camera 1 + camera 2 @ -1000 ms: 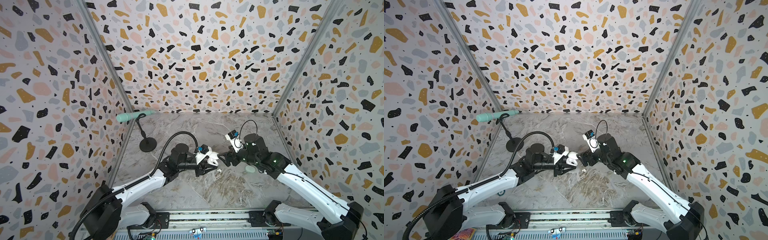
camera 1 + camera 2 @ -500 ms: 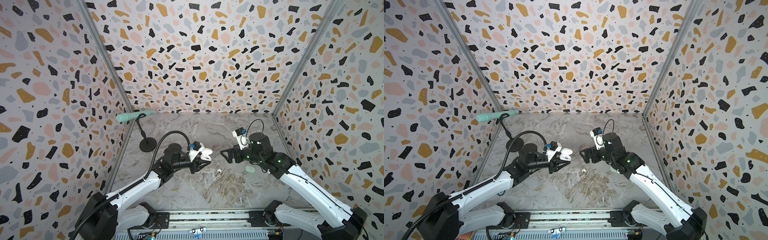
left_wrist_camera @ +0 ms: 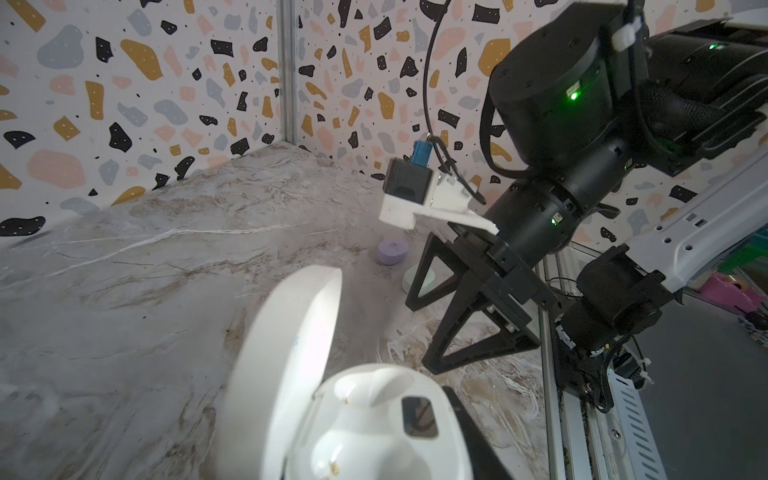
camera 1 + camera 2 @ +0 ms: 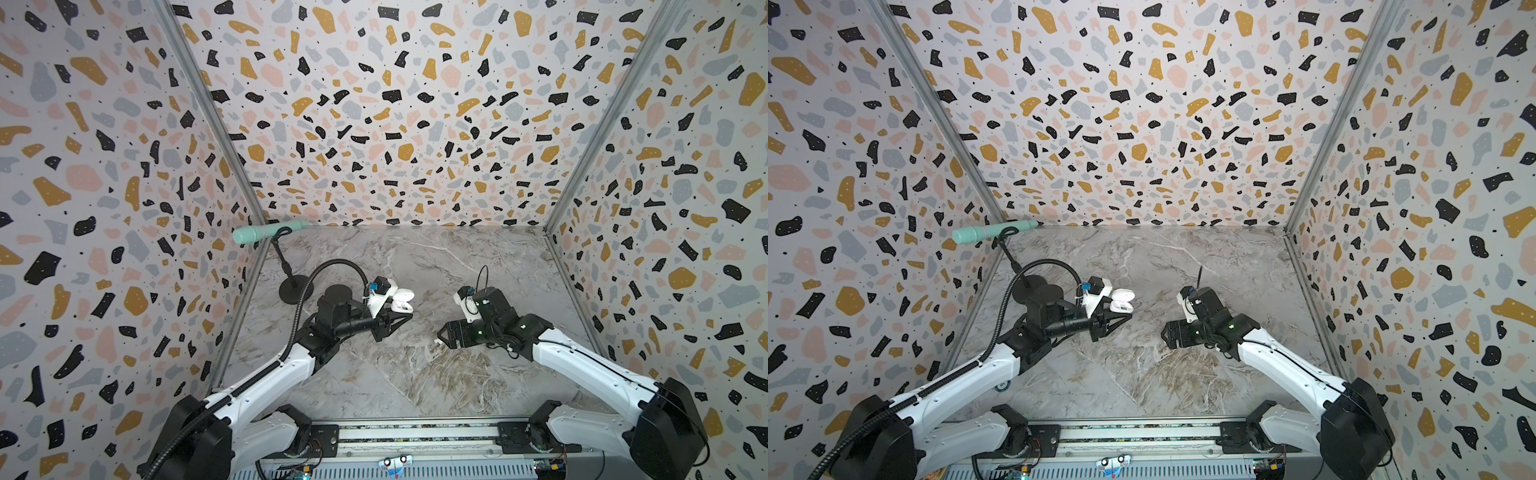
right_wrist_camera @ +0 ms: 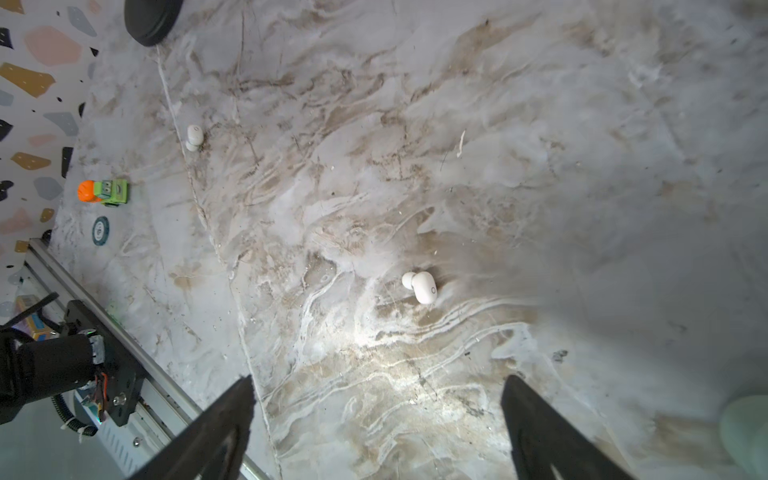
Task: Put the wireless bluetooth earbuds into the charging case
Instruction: 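Hold the open case with the left gripper while the right gripper moves toward the earbuds, then lower the open right gripper over the white earbud on the table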
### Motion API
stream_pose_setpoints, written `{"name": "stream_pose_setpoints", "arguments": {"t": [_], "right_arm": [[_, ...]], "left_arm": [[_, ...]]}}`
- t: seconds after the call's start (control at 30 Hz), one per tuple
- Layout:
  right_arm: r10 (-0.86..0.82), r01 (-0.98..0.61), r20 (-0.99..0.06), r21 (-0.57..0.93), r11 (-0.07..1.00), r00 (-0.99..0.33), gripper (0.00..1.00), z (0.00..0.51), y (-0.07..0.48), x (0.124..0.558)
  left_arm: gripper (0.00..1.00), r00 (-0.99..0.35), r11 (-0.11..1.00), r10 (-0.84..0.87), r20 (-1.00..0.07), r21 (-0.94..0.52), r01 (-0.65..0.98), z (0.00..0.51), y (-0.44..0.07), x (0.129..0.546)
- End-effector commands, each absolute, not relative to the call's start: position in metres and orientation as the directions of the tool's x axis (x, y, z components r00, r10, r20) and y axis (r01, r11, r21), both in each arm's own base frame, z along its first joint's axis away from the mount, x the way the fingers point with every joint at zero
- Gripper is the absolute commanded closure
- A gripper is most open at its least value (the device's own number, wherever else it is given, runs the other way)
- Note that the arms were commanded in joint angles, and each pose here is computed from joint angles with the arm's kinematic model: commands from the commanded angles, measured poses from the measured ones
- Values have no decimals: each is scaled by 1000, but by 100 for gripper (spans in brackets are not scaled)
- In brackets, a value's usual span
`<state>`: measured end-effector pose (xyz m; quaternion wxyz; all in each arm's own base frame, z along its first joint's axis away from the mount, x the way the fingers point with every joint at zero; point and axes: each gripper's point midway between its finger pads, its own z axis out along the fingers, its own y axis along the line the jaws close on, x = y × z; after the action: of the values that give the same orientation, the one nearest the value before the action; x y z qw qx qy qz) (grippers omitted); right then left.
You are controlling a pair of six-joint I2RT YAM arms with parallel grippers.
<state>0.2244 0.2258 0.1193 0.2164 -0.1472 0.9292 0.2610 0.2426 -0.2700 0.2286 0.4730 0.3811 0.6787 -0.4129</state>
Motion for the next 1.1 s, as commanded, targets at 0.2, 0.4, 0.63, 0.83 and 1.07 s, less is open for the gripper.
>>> {"name": "stream_pose_setpoints", "arguments": {"t": [0.2,0.4,0.63,0.83,1.07], "right_arm": [[-120,-313,-386,487,815,-915,24,86,253,214],[-116,-279,-342,477,833,-932,25,66,257,213],[-99,-249,-317,477,843,-943,26,52,260,217],[-88,-234,-313,467,853,-946,27,44,265,225],[-74,-216,-317,438,873,-945,28,41,266,240]], "left_arm": [[88,-226,360,94,-970,-178,916,241,-270,247],[87,-223,360,93,-970,-176,916,241,-270,248],[87,-226,360,101,-969,-176,916,240,-270,247],[87,-230,361,114,-966,-176,916,236,-270,247],[87,-232,365,121,-965,-174,915,235,-269,246]]}}
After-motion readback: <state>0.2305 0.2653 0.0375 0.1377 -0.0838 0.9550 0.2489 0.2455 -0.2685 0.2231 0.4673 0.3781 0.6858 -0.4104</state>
